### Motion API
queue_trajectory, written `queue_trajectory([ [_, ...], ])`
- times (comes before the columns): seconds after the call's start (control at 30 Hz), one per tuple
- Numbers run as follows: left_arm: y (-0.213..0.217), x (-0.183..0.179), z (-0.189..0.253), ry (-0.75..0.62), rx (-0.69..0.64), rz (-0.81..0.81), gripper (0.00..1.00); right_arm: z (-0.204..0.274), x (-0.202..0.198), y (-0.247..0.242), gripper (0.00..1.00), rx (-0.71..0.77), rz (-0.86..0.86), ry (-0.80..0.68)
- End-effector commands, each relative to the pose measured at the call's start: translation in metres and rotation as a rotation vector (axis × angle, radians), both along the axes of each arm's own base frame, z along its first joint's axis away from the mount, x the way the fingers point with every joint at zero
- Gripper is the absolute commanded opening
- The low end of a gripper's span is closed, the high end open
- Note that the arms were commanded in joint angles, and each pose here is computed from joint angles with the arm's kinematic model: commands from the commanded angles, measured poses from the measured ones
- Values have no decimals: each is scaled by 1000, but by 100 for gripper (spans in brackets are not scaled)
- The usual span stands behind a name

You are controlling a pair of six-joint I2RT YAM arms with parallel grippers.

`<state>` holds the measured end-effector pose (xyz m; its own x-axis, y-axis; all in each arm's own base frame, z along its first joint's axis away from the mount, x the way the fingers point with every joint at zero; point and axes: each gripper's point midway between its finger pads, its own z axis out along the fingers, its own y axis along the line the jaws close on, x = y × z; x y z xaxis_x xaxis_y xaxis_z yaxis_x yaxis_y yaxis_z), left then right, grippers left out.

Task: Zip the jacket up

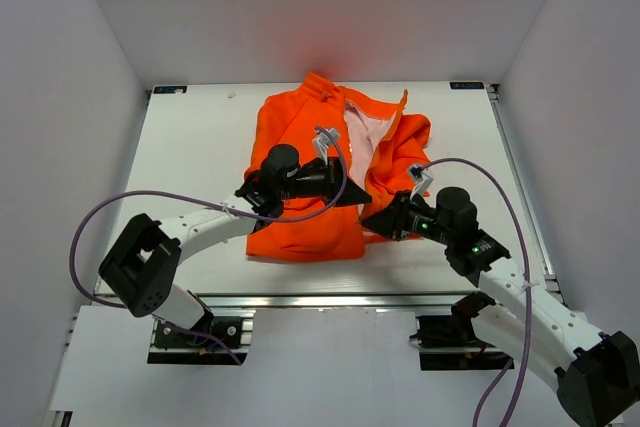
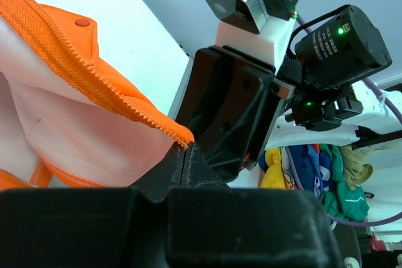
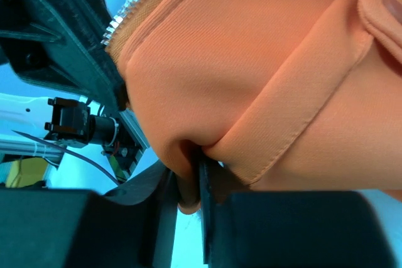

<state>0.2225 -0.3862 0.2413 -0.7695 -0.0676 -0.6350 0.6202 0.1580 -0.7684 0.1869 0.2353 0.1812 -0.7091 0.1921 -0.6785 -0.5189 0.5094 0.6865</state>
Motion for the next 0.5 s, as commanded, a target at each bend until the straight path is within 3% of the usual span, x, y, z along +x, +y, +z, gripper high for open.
queue_trajectory([
  [0.0, 3, -10, 28, -53, -64, -16, 0, 6, 3, 3, 20, 12, 17, -34],
  [0.07, 3, -10, 28, -52, -65, -17, 0, 2, 2, 3, 15, 0, 17, -24],
  [0.13, 3, -9, 30, -54, -68, -16, 0, 2, 3, 3, 0, -4, 15, -25],
  [0.3, 3, -8, 24, -54, -26, -18, 3, 10, 4, 0, 0, 4, 0, -70],
  [0.37, 6, -7, 11, -49, 52, -13, 26, 6, 10, -10, 0, -37, -71, -65],
  [0.4, 8, -3, 8, -53, 79, 15, 60, 6, 12, -16, 0, -58, -103, -67],
  [0.47, 21, -1, -15, -29, 205, 57, 89, -8, 21, -42, 0, -197, -235, -16],
])
